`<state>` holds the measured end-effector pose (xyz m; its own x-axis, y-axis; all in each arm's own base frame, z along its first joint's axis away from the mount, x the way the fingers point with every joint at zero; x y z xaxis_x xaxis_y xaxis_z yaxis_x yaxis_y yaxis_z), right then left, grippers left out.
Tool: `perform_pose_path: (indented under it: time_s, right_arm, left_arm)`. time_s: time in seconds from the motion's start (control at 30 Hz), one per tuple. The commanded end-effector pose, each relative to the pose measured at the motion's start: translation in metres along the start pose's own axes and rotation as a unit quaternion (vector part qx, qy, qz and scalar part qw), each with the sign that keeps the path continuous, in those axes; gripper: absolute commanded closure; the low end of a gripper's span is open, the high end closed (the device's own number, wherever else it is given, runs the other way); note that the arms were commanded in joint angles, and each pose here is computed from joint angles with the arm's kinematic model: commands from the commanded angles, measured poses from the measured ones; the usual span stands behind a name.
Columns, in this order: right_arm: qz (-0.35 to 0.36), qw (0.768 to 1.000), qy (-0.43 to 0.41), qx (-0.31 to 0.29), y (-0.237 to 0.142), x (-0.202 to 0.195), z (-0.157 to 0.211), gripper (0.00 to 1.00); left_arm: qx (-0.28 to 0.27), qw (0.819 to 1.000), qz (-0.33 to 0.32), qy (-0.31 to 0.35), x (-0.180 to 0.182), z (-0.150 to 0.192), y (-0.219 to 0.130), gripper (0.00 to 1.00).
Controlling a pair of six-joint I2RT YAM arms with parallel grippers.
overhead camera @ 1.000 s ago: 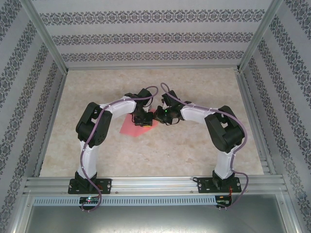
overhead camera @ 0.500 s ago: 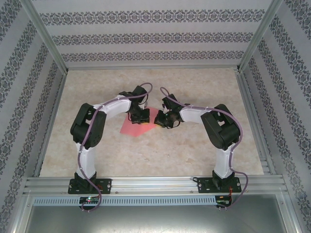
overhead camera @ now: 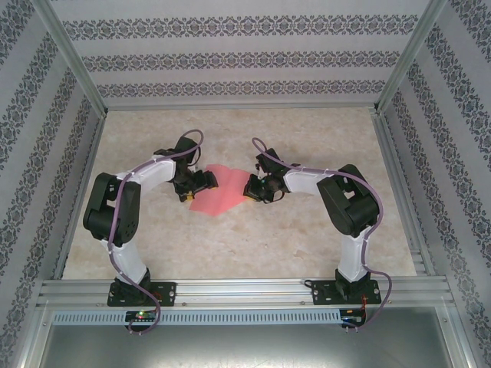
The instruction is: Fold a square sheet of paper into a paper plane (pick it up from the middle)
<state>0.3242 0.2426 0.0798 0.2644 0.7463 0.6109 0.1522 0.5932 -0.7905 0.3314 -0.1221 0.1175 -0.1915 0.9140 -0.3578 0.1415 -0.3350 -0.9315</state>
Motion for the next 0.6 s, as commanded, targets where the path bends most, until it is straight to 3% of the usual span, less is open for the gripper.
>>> perform_pose_path:
  time_s: [0.0,0.57]
  right_arm:
    - [0.044,0.999,0.015,0.011,0.009,-0.024,0.004,0.94]
    - [0.049,0.998,0.019,0.015,0.01,-0.024,0.002,0.94]
  left_arm:
    - [0.002,1.0,-0.006,0.008,0.003,0.004,0.0,0.11]
    - [0.039,0.998,0.026,0.038,-0.014,0.005,0.019,0.06]
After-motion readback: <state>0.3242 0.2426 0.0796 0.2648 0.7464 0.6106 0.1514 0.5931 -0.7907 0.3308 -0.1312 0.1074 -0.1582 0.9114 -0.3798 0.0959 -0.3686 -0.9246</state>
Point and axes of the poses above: each hand's point on the last joint's axis, 136 mm out from that joint toward the fingers, its own y axis out along the fingers, its own x axis along the line the jaws close on, z = x × y, the point moved 8 cm from there along -y, back along the fingers, and after that the axes turned 7 degrees about y, right-handed, at the moved point
